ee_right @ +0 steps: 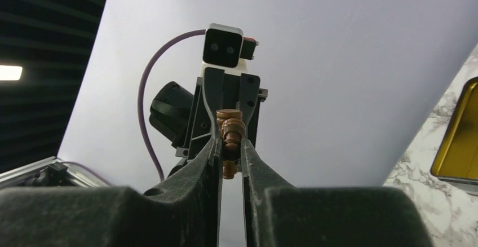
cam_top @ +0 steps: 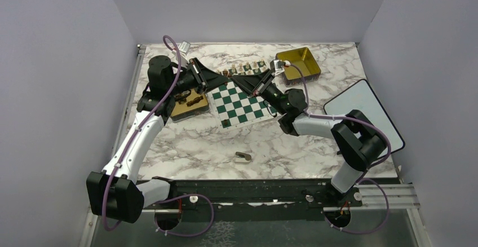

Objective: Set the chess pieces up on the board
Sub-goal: Place the chess piece on the chessboard.

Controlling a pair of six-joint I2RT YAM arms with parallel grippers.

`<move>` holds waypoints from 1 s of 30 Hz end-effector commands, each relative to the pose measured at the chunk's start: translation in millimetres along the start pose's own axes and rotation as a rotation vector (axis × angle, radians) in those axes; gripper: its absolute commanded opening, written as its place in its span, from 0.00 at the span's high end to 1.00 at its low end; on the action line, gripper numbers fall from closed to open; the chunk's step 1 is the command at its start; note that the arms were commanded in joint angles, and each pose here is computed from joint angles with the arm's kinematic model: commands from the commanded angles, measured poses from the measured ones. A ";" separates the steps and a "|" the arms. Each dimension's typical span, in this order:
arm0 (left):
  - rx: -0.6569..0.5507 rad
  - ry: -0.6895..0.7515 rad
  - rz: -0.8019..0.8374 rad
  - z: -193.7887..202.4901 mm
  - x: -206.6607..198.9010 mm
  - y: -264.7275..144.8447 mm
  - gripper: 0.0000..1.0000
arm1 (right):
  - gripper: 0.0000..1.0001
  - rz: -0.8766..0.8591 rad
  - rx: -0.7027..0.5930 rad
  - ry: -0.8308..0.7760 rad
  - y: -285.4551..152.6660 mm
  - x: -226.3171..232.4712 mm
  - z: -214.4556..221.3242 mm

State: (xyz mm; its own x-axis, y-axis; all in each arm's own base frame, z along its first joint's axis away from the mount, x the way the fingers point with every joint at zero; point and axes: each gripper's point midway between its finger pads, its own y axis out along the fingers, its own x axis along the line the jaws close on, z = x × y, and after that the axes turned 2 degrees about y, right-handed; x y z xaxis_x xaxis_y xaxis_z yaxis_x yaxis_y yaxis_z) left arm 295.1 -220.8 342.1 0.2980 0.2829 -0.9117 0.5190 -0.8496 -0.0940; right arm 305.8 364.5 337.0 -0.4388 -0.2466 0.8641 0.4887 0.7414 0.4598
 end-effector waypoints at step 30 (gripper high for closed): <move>0.183 0.388 -0.411 41.6 156.4 -17.4 0.91 | 0.92 1.194 0.417 -1.038 -131.9 -101.5 -83.7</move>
State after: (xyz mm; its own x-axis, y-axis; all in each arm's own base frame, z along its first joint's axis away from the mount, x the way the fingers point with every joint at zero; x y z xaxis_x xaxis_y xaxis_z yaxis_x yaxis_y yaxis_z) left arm 300.3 -188.4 217.5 0.3348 0.6645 -0.6680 0.5405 -0.7162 -0.4415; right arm 345.1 286.9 262.9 -0.4266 0.8070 0.4083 0.7719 0.5601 -0.3007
